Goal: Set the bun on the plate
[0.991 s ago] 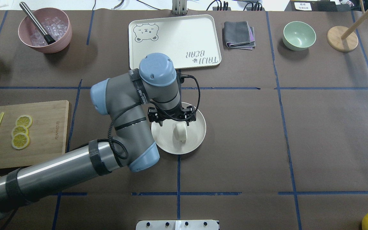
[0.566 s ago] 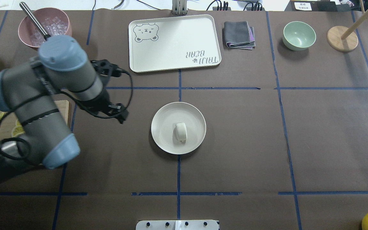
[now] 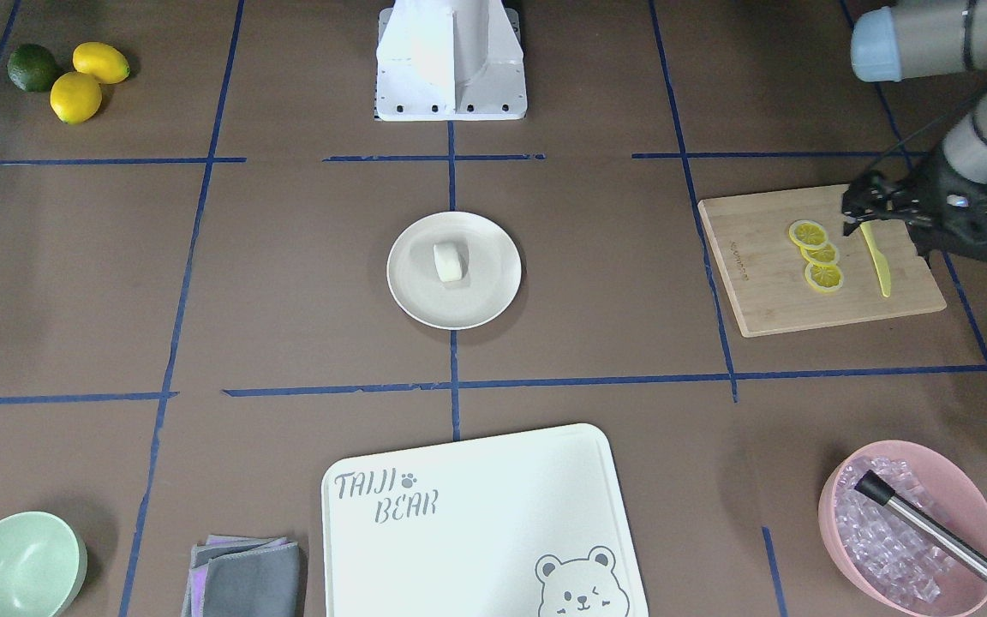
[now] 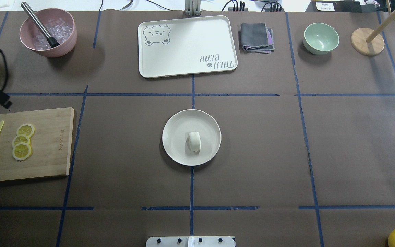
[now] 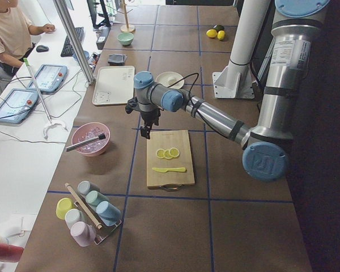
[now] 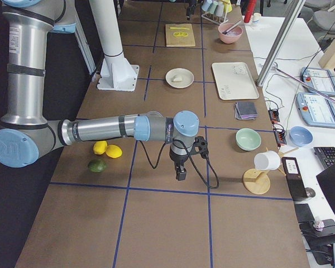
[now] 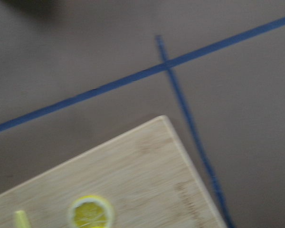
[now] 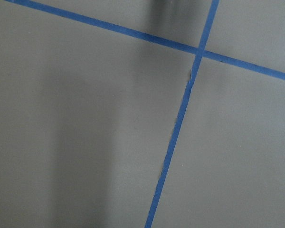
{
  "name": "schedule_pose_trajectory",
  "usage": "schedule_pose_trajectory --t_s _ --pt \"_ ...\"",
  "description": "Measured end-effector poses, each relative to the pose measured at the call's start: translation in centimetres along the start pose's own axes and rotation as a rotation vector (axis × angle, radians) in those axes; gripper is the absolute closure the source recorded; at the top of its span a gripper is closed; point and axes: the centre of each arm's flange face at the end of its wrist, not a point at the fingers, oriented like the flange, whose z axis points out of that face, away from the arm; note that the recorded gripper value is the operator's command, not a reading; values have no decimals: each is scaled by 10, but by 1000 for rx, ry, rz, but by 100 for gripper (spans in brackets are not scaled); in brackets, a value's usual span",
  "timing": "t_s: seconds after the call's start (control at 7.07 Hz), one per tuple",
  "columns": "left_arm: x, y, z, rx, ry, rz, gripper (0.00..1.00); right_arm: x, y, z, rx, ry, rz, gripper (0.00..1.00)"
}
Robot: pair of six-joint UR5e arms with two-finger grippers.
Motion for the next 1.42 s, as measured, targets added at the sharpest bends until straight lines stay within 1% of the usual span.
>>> schedule_pose_trajectory --t_s 0.14,0.28,0.42,0.57,0.71,0.85,1.42 --pt "-72 36 -13 11 25 -69 0 1 2 2 -4 -1 2 0" --pt "-141 73 -18 25 50 -190 0 4 6 4 -10 -1 6 0" --pt "-185 106 -12 21 63 -286 0 10 14 6 -14 1 18 0" --pt "-206 133 -2 6 72 -343 0 21 25 4 -8 3 45 0" --pt "-214 147 3 2 75 -365 0 33 37 -2 6 3 71 0" --pt "-217 152 4 3 76 -374 0 41 46 -4 13 2 90 0" --pt "-216 149 2 10 74 -370 0 48 55 -2 13 -5 118 0"
